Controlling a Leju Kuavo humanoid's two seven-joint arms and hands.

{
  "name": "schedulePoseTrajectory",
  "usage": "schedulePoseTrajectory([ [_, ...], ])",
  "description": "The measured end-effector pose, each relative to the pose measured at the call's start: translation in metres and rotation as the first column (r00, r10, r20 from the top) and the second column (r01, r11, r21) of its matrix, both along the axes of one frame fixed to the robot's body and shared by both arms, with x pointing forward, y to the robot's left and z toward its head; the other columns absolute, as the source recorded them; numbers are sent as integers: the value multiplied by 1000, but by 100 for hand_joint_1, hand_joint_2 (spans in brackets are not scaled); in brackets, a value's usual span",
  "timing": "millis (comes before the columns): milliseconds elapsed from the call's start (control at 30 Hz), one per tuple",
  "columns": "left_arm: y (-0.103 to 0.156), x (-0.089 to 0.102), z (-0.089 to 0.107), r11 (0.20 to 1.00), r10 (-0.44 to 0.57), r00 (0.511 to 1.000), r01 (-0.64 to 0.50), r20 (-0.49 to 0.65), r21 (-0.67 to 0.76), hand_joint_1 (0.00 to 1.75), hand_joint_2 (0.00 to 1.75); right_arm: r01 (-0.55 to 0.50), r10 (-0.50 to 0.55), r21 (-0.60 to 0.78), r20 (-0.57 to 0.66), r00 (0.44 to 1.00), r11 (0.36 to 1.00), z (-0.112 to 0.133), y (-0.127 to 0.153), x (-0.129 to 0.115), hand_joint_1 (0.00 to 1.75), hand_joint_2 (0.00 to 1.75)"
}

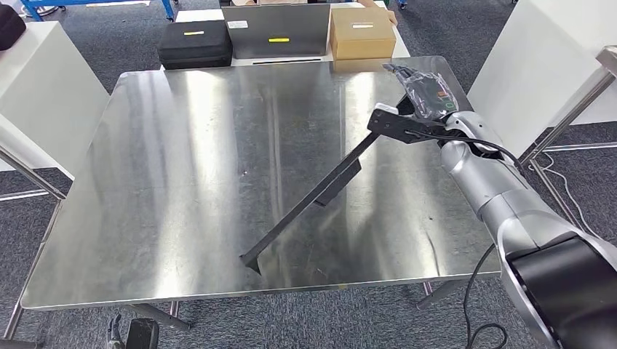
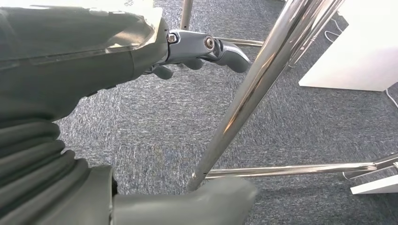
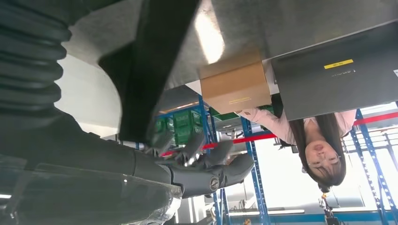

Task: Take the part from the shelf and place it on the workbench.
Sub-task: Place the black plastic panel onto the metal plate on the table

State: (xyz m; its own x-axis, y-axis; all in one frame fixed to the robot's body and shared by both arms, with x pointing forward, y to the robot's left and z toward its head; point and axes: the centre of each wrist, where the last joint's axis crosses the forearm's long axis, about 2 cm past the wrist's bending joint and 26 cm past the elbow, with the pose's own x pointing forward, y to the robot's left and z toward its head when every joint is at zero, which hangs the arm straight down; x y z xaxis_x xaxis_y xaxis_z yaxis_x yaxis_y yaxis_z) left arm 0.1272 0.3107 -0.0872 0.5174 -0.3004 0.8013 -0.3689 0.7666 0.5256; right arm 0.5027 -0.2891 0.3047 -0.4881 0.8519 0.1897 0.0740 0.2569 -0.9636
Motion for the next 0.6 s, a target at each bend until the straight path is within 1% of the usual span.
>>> schedulePoseTrajectory([
  [167,0,-1,0,1000,10,1000,-10,-2,-8,0,0,3,-3,-5,-24,1000,1000,0,0,0,0,0],
  [367,-1,-2,-1,999,27,1000,-27,-5,-17,0,0,34,-36,-16,-165,986,999,2,-2,2,0,0],
  [467,-1,-3,-1,999,39,999,-39,-6,-23,0,0,90,-93,-24,-249,964,996,5,-3,3,0,0],
  [600,-1,-3,-1,998,55,998,-55,-7,-31,0,0,204,-221,-86,-378,899,975,10,-5,5,0,0],
])
